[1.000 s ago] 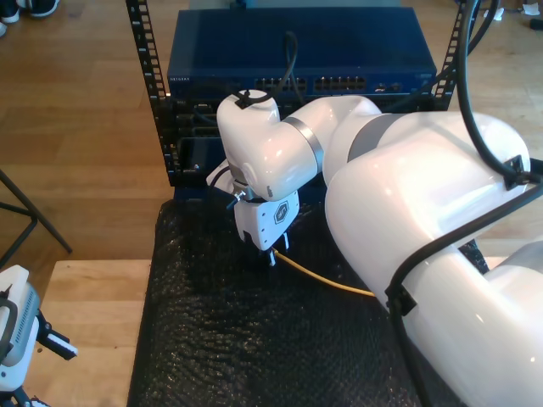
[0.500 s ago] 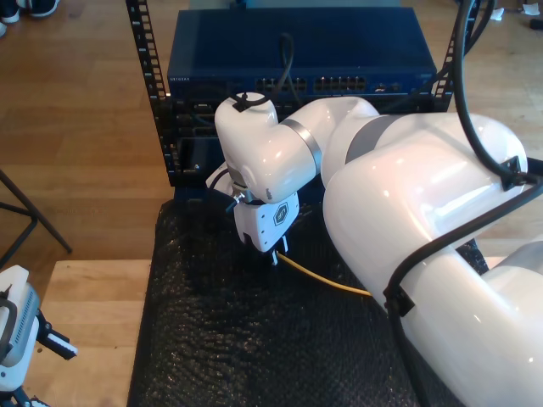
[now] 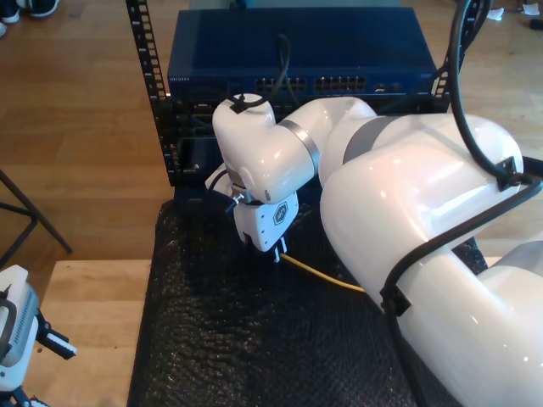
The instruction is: Grab the cable and plug it in
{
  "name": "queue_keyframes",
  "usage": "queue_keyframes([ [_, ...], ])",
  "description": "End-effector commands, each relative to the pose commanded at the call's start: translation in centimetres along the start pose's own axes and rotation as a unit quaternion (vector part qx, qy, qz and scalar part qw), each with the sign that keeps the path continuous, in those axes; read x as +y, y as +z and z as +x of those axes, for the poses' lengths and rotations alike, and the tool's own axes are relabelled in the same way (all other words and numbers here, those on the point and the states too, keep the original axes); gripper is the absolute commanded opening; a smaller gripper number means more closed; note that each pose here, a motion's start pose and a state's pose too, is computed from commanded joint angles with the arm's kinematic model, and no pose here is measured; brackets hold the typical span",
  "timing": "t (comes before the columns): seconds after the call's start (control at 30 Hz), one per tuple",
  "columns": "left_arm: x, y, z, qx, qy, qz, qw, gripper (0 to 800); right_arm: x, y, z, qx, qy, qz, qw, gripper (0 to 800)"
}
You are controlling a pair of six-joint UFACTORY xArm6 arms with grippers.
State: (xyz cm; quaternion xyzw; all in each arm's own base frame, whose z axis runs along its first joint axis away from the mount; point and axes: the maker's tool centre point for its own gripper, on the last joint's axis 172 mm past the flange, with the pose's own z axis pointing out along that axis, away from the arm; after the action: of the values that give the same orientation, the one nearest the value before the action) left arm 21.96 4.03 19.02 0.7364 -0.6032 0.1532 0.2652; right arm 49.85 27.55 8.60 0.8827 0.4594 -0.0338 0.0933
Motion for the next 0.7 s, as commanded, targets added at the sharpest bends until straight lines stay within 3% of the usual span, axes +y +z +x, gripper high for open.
queue_keyframes([
  [0.23, 0.0, 0.1, 0.0, 0.0, -0.001, -0.001, 1.0, 800, 0.3, -2.3, 1.1, 0.019, -0.115, -0.013, 0.993, 3],
  [0.47, -0.3, 0.1, 0.0, 0.002, -0.001, -0.003, 1.0, 800, 1.1, -6.0, 0.6, 0.043, -0.162, -0.021, 0.986, 3],
  [0.7, -1.0, -0.4, 0.9, 0.015, -0.001, 0.007, 0.9999, 800, -1.4, -10.1, -2.0, 0.091, -0.218, 0.033, 0.971, 3],
])
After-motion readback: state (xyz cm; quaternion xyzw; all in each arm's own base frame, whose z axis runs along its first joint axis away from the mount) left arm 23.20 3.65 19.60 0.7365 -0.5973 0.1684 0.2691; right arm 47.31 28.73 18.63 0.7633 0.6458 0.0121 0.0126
